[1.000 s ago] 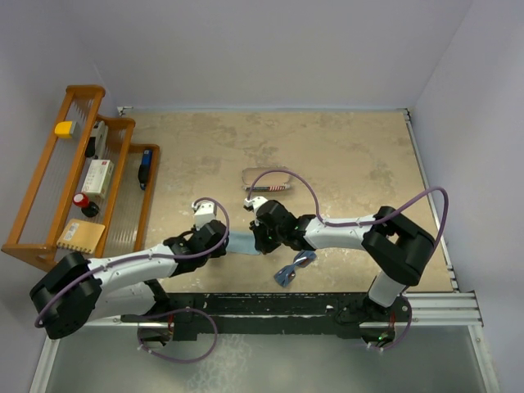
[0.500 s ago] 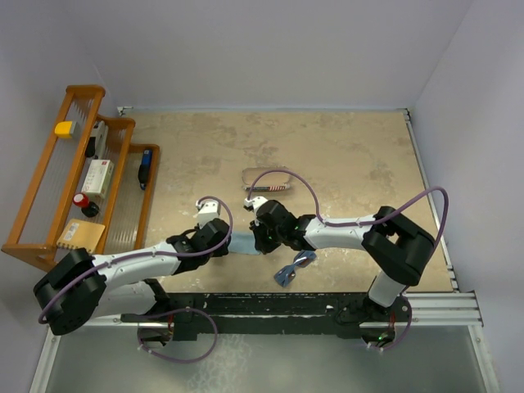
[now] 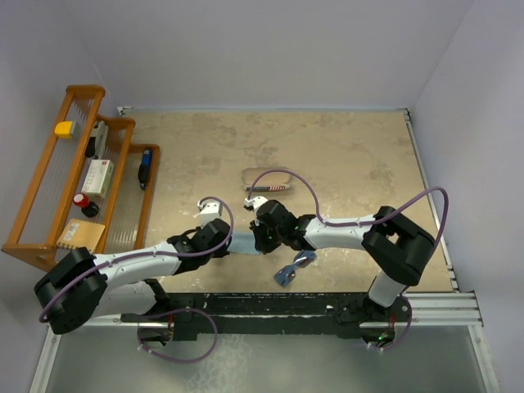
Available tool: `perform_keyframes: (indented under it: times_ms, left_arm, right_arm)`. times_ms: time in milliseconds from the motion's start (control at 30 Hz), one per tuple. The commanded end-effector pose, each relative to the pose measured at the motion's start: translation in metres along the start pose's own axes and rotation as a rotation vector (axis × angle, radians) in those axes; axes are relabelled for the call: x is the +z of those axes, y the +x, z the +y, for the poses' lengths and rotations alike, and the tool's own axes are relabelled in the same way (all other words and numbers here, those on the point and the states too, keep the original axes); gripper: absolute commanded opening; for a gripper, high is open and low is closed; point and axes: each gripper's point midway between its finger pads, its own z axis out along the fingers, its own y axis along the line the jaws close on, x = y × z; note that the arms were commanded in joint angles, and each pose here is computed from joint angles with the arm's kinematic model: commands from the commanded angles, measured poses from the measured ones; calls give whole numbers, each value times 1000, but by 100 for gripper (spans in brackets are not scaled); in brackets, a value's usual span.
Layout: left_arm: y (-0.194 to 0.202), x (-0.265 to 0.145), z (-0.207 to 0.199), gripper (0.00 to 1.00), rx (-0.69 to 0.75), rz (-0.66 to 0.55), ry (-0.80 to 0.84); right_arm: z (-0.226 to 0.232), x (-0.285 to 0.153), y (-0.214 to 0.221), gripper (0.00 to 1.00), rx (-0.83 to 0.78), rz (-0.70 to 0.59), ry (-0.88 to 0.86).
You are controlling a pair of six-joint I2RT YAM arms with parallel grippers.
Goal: Organize the sunglasses
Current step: Fold the glasses cleaning cloth at the center of the board.
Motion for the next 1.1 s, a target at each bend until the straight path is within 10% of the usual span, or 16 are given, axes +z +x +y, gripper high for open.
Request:
perform_keyframes:
  times_ms: [0, 467, 1067]
  left_arm:
    - [1, -1, 0, 10, 15, 7, 0]
    - [2, 0, -6, 0, 1, 9, 22]
    - [2, 0, -21, 0, -10, 8, 104]
  right_arm:
    - [-24, 6, 25, 0, 6, 71, 85]
    - [-24, -9, 5, 0, -8, 15, 114]
    - [-12, -19, -4, 27, 225, -26, 181]
